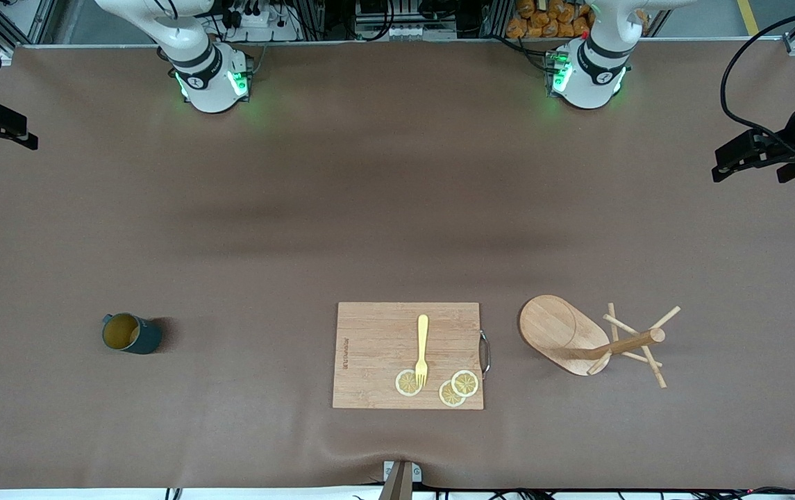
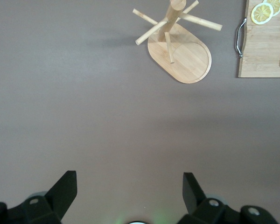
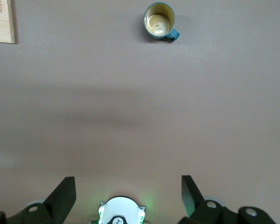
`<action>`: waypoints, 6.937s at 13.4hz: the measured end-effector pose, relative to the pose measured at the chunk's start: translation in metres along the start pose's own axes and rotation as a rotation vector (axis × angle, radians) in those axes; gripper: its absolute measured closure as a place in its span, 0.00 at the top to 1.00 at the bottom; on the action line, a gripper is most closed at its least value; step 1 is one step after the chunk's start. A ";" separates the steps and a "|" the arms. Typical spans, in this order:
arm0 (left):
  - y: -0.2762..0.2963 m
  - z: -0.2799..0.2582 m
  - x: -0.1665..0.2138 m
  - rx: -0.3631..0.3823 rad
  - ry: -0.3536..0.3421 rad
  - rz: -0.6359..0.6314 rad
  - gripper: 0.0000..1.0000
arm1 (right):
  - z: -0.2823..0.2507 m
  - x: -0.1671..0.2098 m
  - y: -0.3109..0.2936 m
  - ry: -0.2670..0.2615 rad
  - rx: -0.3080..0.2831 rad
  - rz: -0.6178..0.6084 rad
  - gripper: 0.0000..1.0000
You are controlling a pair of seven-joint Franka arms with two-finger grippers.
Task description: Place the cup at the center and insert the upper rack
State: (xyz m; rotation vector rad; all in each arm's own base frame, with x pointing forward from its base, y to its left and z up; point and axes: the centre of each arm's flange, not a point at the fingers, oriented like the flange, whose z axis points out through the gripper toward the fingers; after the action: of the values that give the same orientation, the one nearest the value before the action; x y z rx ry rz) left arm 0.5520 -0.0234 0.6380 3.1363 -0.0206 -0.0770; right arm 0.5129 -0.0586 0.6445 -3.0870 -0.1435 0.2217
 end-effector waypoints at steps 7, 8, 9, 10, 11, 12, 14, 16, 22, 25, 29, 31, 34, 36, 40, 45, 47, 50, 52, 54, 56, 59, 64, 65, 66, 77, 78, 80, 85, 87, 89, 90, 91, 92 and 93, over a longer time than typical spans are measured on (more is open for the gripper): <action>0.001 -0.014 -0.001 -0.001 0.026 0.002 1.00 | 0.001 0.002 0.000 0.005 -0.001 0.000 1.00; 0.002 -0.014 -0.001 -0.001 0.025 0.003 1.00 | 0.002 0.005 0.001 0.013 -0.003 0.000 1.00; 0.002 -0.013 -0.002 -0.001 0.024 0.005 1.00 | 0.005 0.011 0.002 0.028 -0.007 0.000 1.00; 0.004 -0.013 -0.002 0.000 0.021 0.007 1.00 | 0.010 0.019 0.003 0.044 -0.012 0.000 1.00; 0.005 -0.012 -0.002 0.000 0.015 0.009 1.00 | 0.018 0.029 0.004 0.054 -0.016 -0.001 1.00; 0.006 -0.011 -0.003 0.000 0.008 0.011 1.00 | 0.028 0.040 0.005 0.055 -0.018 -0.002 1.00; 0.008 -0.010 -0.003 0.000 0.005 0.014 1.00 | 0.046 0.060 0.004 0.058 -0.023 -0.008 1.00; 0.009 -0.009 -0.003 0.001 0.002 0.016 1.00 | 0.068 0.084 0.002 0.069 -0.030 -0.018 1.00; 0.009 -0.001 0.002 0.001 -0.010 0.016 1.00 | 0.167 0.160 0.013 0.086 -0.051 -0.021 1.00; 0.009 0.002 0.005 0.000 -0.009 0.016 1.00 | 0.220 0.188 0.017 0.089 -0.059 -0.025 1.00; 0.010 0.008 0.011 0.000 -0.012 0.017 1.00 | 0.280 0.218 0.005 0.112 -0.073 -0.053 1.00; 0.010 0.011 0.012 0.000 -0.015 0.017 1.00 | 0.305 0.229 0.001 0.130 -0.081 -0.069 1.00; 0.010 0.014 0.014 0.000 -0.018 0.017 1.00 | 0.327 0.237 0.002 0.144 -0.089 -0.091 1.00; 0.010 0.016 0.014 0.000 -0.022 0.017 1.00 | 0.331 0.239 0.003 0.152 -0.093 -0.107 1.00; 0.010 0.019 0.014 0.001 -0.029 0.017 1.00 | 0.342 0.241 0.007 0.152 -0.097 -0.119 1.00; 0.008 0.020 0.014 0.000 -0.029 0.013 1.00 | 0.371 0.241 0.016 0.112 -0.092 -0.113 0.97; 0.007 0.020 0.014 0.000 -0.029 0.012 1.00 | 0.377 0.241 0.016 0.104 -0.087 -0.110 0.90; 0.007 0.020 0.014 0.000 -0.028 0.011 1.00 | 0.378 0.241 0.016 0.103 -0.085 -0.111 0.51; 0.007 0.020 0.014 0.000 -0.029 0.011 1.00 | 0.378 0.241 0.015 0.103 -0.086 -0.126 0.28; 0.007 0.021 0.014 0.000 -0.030 0.011 1.00 | 0.377 0.241 0.014 0.101 -0.085 -0.131 0.05; 0.007 0.021 0.014 0.000 -0.031 0.011 1.00 | 0.376 0.241 0.013 0.094 -0.083 -0.133 0.04; 0.007 0.022 0.014 0.001 -0.033 0.011 1.00 | 0.371 0.244 0.002 0.095 -0.071 -0.147 0.04; 0.006 0.023 0.014 0.001 -0.034 0.010 1.00 | 0.339 0.250 -0.053 0.081 -0.006 -0.170 0.04; 0.006 0.023 0.014 0.000 -0.034 0.010 1.00 | 0.333 0.251 -0.071 0.089 -0.003 -0.187 0.04; 0.006 0.024 0.014 0.000 -0.033 0.010 1.00 | 0.328 0.251 -0.091 0.096 -0.001 -0.200 0.04; 0.005 0.026 0.015 0.000 -0.033 0.008 1.00 | 0.333 0.177 -0.398 0.076 -0.010 -0.106 0.04; 0.005 0.026 0.015 0.000 -0.034 0.008 1.00 | 0.336 0.166 -0.420 0.074 -0.012 -0.100 0.04; 0.005 0.029 0.016 0.001 -0.040 0.008 1.00 | 0.342 0.143 -0.460 0.070 -0.015 -0.110 0.04; 0.005 0.031 0.017 0.001 -0.044 0.007 1.00 | 0.361 0.097 -0.532 0.057 -0.012 -0.125 0.04; 0.004 0.033 0.017 0.001 -0.046 0.005 1.00 | 0.371 0.090 -0.547 0.066 -0.009 -0.130 0.04; 0.003 0.034 0.017 0.001 -0.049 0.005 1.00 | 0.380 0.085 -0.560 0.077 -0.002 -0.141 0.04; 0.003 0.035 0.017 0.001 -0.051 0.005 1.00 | 0.383 0.081 -0.567 0.083 0.003 -0.126 0.04; 0.003 0.036 0.017 0.001 -0.053 0.004 1.00 | 0.385 0.077 -0.575 0.087 0.007 -0.107 0.04; 0.001 0.037 0.017 0.001 -0.055 0.001 1.00 | 0.386 0.075 -0.580 0.089 0.008 -0.099 0.04; -0.002 0.038 0.017 0.000 -0.057 -0.004 1.00 | 0.387 0.072 -0.583 0.089 0.008 -0.097 0.04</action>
State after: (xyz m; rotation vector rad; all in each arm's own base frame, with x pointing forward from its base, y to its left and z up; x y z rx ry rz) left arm 0.5671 -0.0218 0.5995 3.1338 -0.0138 -0.1668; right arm 0.4762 0.5428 0.2806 -3.0647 -0.2876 0.0809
